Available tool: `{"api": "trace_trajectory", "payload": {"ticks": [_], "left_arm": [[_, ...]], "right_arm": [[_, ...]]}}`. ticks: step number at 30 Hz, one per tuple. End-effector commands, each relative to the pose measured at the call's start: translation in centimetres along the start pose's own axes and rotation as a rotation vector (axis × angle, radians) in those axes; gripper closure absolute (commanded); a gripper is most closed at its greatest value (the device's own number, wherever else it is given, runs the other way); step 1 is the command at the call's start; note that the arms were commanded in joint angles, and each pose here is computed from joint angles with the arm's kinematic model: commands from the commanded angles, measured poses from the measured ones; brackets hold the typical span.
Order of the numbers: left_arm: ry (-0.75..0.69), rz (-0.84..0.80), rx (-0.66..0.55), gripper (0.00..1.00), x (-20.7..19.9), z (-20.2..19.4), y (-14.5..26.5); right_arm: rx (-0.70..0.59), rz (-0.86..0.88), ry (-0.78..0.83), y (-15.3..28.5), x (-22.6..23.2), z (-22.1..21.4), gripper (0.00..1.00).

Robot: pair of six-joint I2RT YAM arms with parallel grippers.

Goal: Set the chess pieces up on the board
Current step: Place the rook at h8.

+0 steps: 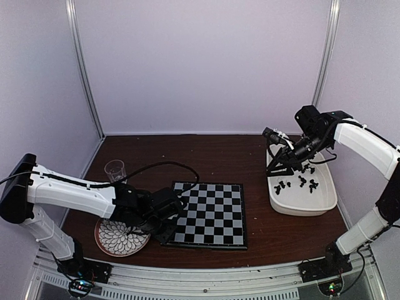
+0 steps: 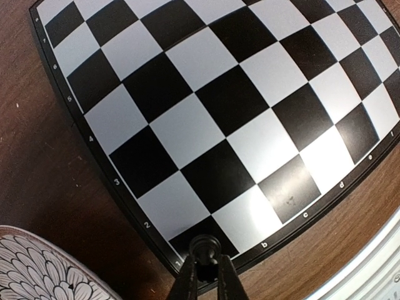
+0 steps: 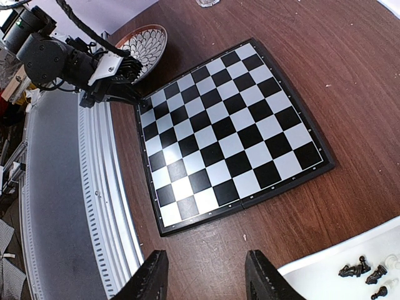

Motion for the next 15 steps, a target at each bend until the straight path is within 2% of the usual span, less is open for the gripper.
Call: {"api": "trace_trajectory", "payload": {"ticks": [1, 15], "left_arm": [[0.035, -0.049, 0.008, 1.0, 0.16, 0.1, 0.0], [0.041, -0.053, 0.017, 1.0, 0.58, 0.51, 0.06]], "right_arm": [[-0.023, -0.009, 0.007, 0.49, 0.56, 0.23, 0.54], [-0.023, -0.002, 0.005, 0.36, 0.38, 0.34, 0.55]]}}
Point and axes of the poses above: each gripper's point midway between its finger pads, its own y axis back along the fingers, its own x axis along the line the jaws close on, z = x × y, the point moved 10 cm from there along y, back along the fingers, and after that the axes turned 14 degrees about y, right-handed, at the moved point
